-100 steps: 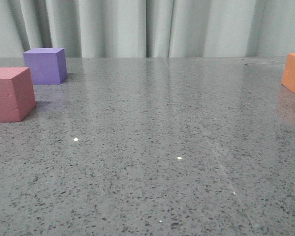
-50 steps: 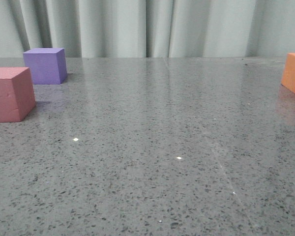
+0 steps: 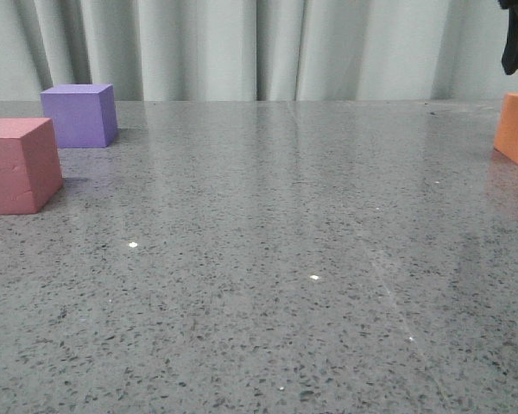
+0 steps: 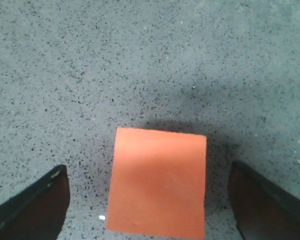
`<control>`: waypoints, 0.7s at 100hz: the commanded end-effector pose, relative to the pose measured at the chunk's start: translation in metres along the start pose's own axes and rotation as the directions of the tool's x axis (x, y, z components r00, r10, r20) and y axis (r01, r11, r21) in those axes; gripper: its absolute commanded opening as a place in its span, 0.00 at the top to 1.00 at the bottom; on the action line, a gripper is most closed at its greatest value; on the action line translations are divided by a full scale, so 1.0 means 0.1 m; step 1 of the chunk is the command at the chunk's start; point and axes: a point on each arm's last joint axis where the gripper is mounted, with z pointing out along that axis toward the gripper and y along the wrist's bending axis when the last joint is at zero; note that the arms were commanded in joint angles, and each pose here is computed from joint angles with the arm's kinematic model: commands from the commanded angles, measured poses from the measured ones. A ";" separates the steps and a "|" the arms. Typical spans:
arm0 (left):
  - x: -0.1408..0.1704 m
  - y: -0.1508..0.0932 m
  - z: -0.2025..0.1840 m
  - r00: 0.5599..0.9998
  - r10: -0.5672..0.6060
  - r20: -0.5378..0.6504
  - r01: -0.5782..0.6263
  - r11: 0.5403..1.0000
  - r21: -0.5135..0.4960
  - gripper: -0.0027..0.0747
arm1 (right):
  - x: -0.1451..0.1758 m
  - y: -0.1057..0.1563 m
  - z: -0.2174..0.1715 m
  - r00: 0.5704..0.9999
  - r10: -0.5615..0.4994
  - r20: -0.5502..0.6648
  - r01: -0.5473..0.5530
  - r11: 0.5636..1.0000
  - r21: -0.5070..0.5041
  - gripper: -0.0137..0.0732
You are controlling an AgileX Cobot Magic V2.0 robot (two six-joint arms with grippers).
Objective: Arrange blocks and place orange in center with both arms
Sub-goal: 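Lower the right gripper onto the orange cube and close it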
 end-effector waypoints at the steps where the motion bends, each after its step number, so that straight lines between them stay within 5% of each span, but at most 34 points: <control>1: 0.09 -0.02 -0.01 0.998 -0.010 0.062 0.010 1.000 0.004 0.99 | -0.18 -0.02 -0.14 0.993 -0.017 0.116 0.017 1.000 0.005 0.11; 70: 0.09 -0.02 -0.01 0.998 -0.010 0.062 0.010 1.000 0.004 0.99 | -0.05 -0.07 0.37 1.000 0.004 -0.010 -0.004 1.000 0.015 0.14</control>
